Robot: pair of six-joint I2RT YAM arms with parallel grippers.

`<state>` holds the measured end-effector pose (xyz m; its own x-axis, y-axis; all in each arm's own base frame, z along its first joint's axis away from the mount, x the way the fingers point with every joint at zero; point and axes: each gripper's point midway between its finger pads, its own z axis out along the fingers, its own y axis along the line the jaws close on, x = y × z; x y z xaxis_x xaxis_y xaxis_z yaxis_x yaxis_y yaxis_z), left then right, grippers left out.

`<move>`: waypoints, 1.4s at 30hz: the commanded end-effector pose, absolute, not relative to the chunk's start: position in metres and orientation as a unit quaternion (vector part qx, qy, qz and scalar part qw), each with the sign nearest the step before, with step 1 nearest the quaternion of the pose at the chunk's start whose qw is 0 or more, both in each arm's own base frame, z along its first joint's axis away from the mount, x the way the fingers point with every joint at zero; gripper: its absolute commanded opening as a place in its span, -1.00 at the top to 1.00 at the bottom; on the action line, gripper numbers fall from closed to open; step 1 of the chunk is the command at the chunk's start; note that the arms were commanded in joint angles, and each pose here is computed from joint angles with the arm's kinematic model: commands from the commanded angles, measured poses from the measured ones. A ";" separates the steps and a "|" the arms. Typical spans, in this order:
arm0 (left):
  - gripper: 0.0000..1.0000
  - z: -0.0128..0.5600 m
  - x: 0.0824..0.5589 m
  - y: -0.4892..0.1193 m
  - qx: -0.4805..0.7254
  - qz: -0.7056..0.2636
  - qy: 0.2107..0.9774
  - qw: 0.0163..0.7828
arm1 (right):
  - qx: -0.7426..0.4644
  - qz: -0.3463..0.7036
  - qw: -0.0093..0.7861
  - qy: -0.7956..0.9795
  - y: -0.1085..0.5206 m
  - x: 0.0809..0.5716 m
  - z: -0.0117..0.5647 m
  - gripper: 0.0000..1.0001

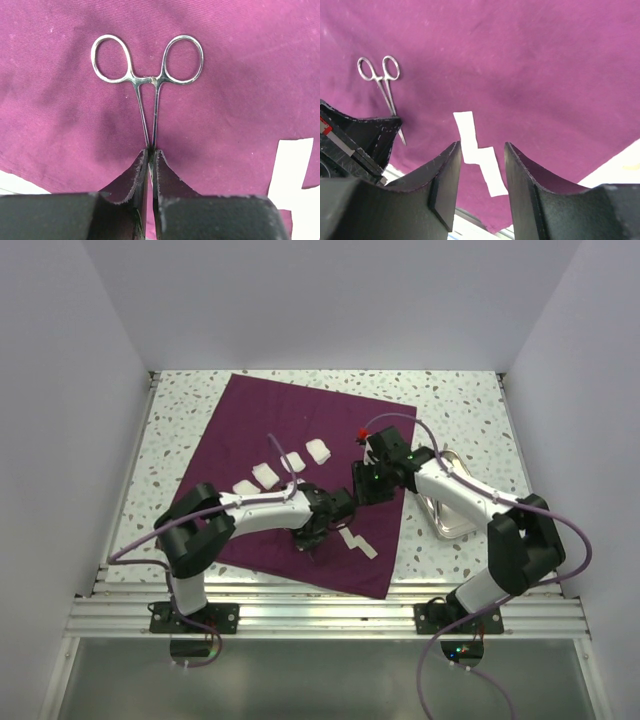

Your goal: Prepare the surgical pack

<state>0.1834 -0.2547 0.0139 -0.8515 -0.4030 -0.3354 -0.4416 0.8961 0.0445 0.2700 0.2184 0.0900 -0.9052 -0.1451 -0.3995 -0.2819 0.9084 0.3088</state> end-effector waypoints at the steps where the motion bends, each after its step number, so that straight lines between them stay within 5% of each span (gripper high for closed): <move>1: 1.00 0.012 0.178 -0.241 -0.192 0.085 0.959 0.191 | -0.129 0.238 0.197 0.942 0.234 0.266 0.102 0.13; 13: 1.00 0.041 0.177 -0.246 -0.179 -0.036 0.953 0.242 | -0.112 0.359 0.129 0.918 0.286 0.249 0.088 0.25; 27: 1.00 0.053 0.177 -0.252 -0.168 -0.067 0.951 0.252 | -0.089 0.436 0.068 0.893 0.332 0.235 0.078 -0.14; 42: 1.00 0.057 0.177 -0.262 -0.158 -0.081 0.951 0.254 | -0.105 0.447 0.029 0.888 0.374 0.213 0.048 -0.05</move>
